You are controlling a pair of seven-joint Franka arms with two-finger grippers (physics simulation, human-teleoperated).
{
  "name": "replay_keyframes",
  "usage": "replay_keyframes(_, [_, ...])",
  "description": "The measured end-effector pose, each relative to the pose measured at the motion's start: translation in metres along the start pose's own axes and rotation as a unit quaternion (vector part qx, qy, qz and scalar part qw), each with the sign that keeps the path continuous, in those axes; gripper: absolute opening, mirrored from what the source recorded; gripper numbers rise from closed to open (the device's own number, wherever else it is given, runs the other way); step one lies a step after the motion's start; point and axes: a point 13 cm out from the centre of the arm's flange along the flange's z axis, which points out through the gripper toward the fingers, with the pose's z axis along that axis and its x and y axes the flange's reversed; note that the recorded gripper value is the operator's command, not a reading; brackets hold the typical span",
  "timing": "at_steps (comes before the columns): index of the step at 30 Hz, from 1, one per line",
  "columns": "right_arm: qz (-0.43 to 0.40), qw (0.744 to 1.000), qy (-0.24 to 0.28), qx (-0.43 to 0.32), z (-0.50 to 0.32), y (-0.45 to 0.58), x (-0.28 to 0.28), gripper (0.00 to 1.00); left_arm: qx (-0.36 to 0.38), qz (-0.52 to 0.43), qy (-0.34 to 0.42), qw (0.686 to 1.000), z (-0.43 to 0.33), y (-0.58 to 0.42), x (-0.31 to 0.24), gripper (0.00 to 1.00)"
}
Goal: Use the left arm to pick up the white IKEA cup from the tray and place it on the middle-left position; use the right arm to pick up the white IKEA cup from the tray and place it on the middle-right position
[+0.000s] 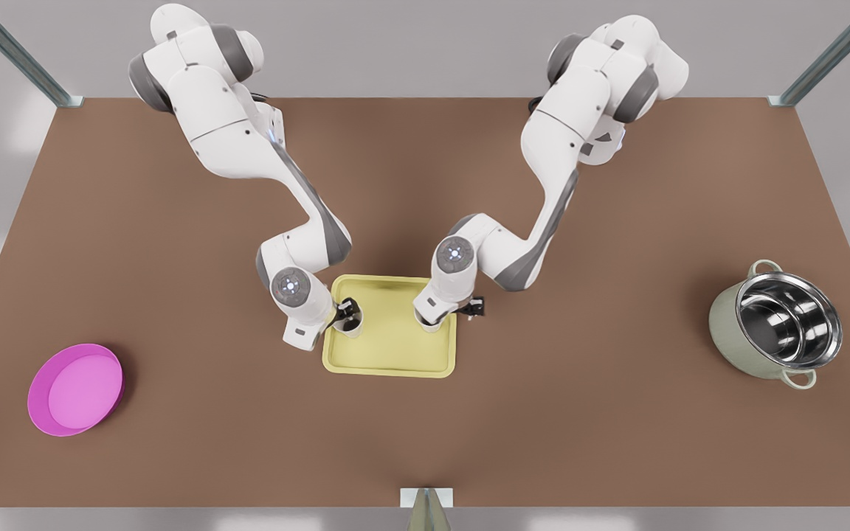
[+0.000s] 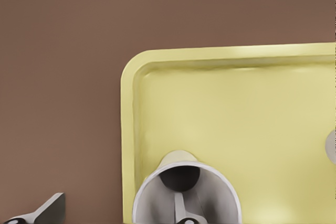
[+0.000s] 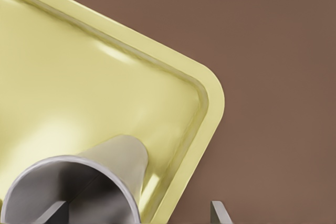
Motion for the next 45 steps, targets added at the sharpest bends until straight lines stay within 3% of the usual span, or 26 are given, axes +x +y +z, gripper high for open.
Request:
replay_keyframes(2, [0.001,1.000,0.002,0.000,0.005,0.000,0.003,1.00,0.001,0.000,-0.001,1.000,0.007,-0.004,0.002,1.00])
replay_keyframes(3, [0.001,1.000,0.002,0.000,0.006,0.000,0.003,1.00,0.003,-0.001,-0.003,1.000,0.007,-0.005,0.001,0.94])
replay_keyframes(7, [0.002,1.000,0.002,0.000,0.011,0.000,0.004,0.91,0.011,-0.007,-0.013,1.000,0.004,-0.010,-0.005,0.51])
replay_keyframes(9, [0.002,1.000,0.004,-0.001,0.014,0.001,0.004,0.69,0.014,-0.011,-0.016,1.000,0.002,-0.012,-0.006,0.38])
replay_keyframes(11, [0.002,1.000,0.004,-0.001,0.016,0.002,0.004,0.54,0.017,-0.015,-0.018,1.000,0.003,-0.014,-0.006,0.34])
replay_keyframes(13, [0.002,1.000,0.004,-0.001,0.015,0.003,0.004,0.45,0.021,-0.020,-0.020,0.999,0.007,-0.017,-0.007,0.22])
replay_keyframes(15, [0.002,1.000,0.004,-0.002,0.014,0.005,0.004,0.36,0.025,-0.026,-0.024,0.999,0.006,-0.019,-0.009,0.21])
replay_keyframes(17, [0.003,1.000,0.004,-0.003,0.013,0.006,0.004,0.19,0.030,-0.034,-0.030,0.998,-0.004,-0.017,-0.015,0.19])
replay_keyframes(21, [0.002,1.000,0.002,-0.008,0.009,0.009,0.004,0.07,0.038,-0.060,-0.040,0.997,-0.060,0.005,-0.033,0.19])
replay_keyframes(25, [0.014,0.999,-0.033,-0.006,-0.078,-0.017,-0.005,0.06,0.021,-0.130,-0.015,0.991,-0.087,0.143,-0.065,0.19])
replay_keyframes(30, [0.067,0.997,-0.035,-0.003,-0.136,-0.139,0.010,0.04,0.032,-0.186,0.017,0.982,-0.039,0.300,-0.061,0.20])
replay_keyframes(36, [0.078,0.997,-0.001,0.023,-0.113,-0.277,0.035,0.04,0.077,-0.164,-0.014,0.983,-0.011,0.348,-0.068,0.21])
replay_keyframes(45, [0.021,0.998,0.038,0.042,-0.044,-0.341,0.038,0.04,0.093,-0.081,-0.057,0.991,0.009,0.357,-0.075,0.21])
